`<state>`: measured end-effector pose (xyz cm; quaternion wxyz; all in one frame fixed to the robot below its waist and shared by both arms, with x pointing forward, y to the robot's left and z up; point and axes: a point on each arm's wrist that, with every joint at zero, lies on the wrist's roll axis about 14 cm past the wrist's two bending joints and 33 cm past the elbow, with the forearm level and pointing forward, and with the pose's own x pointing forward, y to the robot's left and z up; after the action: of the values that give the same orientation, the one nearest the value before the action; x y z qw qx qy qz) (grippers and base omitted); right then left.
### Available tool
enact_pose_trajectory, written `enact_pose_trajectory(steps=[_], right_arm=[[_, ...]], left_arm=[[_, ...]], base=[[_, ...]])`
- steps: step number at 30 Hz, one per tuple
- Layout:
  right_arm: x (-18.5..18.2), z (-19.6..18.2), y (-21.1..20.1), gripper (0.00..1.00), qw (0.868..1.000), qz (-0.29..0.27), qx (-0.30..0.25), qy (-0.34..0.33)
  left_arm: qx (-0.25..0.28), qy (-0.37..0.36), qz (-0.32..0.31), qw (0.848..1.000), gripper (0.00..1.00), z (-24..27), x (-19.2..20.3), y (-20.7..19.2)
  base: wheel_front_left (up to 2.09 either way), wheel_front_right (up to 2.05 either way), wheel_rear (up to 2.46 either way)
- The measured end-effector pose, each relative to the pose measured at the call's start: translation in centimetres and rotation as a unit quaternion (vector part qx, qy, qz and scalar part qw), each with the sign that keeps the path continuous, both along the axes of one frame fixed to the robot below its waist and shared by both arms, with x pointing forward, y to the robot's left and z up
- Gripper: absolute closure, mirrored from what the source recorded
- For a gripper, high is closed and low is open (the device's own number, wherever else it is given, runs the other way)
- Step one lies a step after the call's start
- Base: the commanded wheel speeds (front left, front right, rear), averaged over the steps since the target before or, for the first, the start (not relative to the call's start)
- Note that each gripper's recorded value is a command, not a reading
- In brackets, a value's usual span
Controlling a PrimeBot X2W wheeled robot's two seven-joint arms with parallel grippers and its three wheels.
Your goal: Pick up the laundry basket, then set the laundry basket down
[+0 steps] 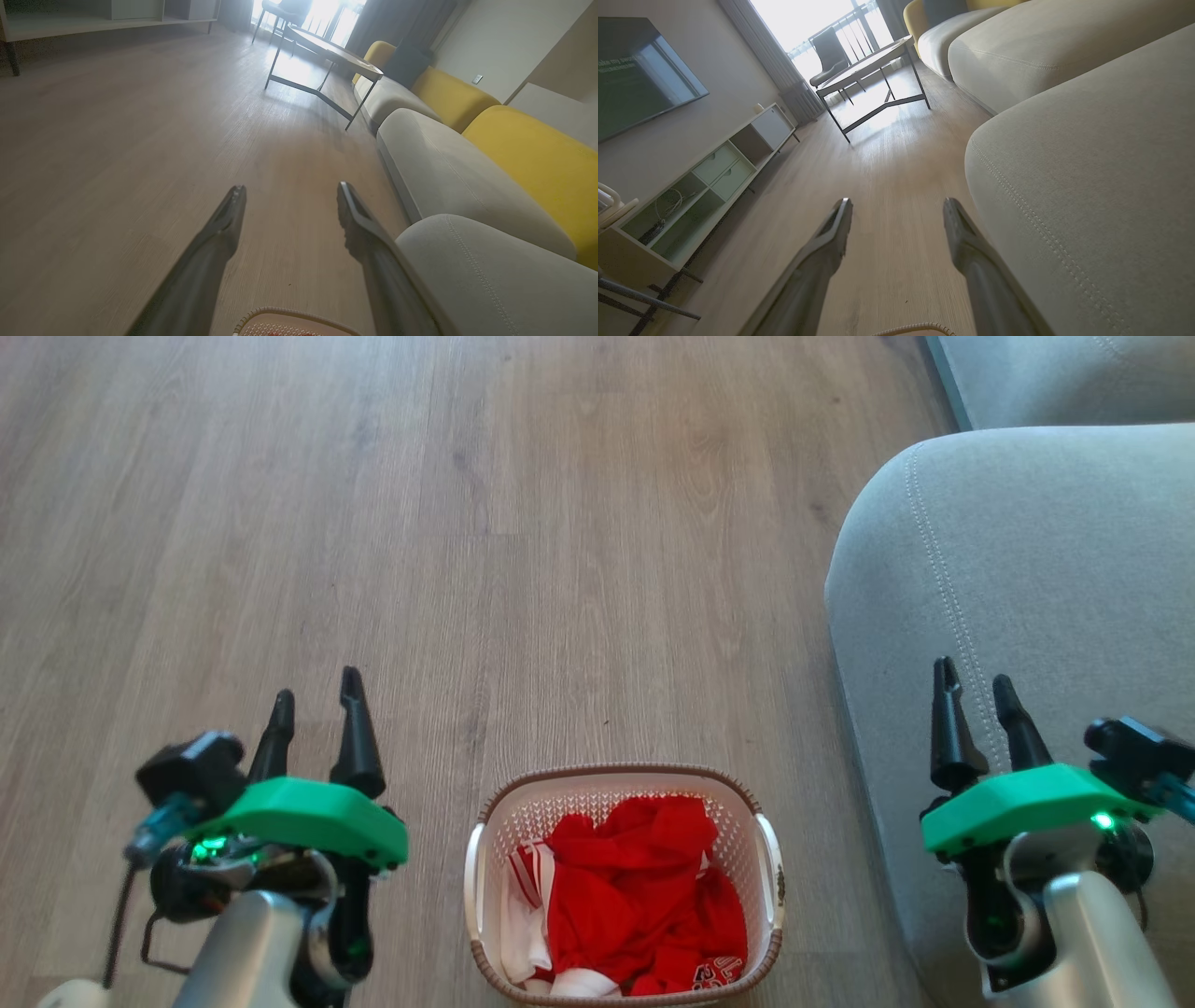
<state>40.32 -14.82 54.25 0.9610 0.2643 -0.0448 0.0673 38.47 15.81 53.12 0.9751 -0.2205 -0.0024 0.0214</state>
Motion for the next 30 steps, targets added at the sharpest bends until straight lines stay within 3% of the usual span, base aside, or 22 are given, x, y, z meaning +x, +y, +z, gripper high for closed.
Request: enact_pose_trajectory(steps=[5,10,20,28,30], right_arm=[[0.1,0.8,1.0,0.0,0.999,0.011,-0.046,-0.018],[0.0,1.0,1.6,0.0,0.996,0.017,-0.084,-0.028],[-0.7,-1.7,3.8,0.0,0.986,0.05,-0.156,-0.008],[-0.3,-1.3,3.8,0.0,0.984,0.048,-0.173,-0.018],[-0.2,-1.0,3.6,0.0,0.987,0.043,-0.151,-0.022]], left_arm=[[0.075,0.005,-0.015,0.997,0.0,-0.5,0.0,-1.3],[0.112,0.01,-0.028,0.993,0.0,-1.2,-0.2,-2.3],[0.145,0.057,-0.076,0.985,0.0,-5.5,-0.9,-3.8],[0.119,0.028,-0.097,0.988,0.0,-4.3,-0.3,-5.4],[0.127,0.013,-0.098,0.987,0.0,-3.7,-0.2,-5.5]], base=[[0.0,0.0,0.0],[0.0,0.0,0.0],[0.0,0.0,0.0],[0.0,0.0,0.0],[0.0,0.0,0.0]])
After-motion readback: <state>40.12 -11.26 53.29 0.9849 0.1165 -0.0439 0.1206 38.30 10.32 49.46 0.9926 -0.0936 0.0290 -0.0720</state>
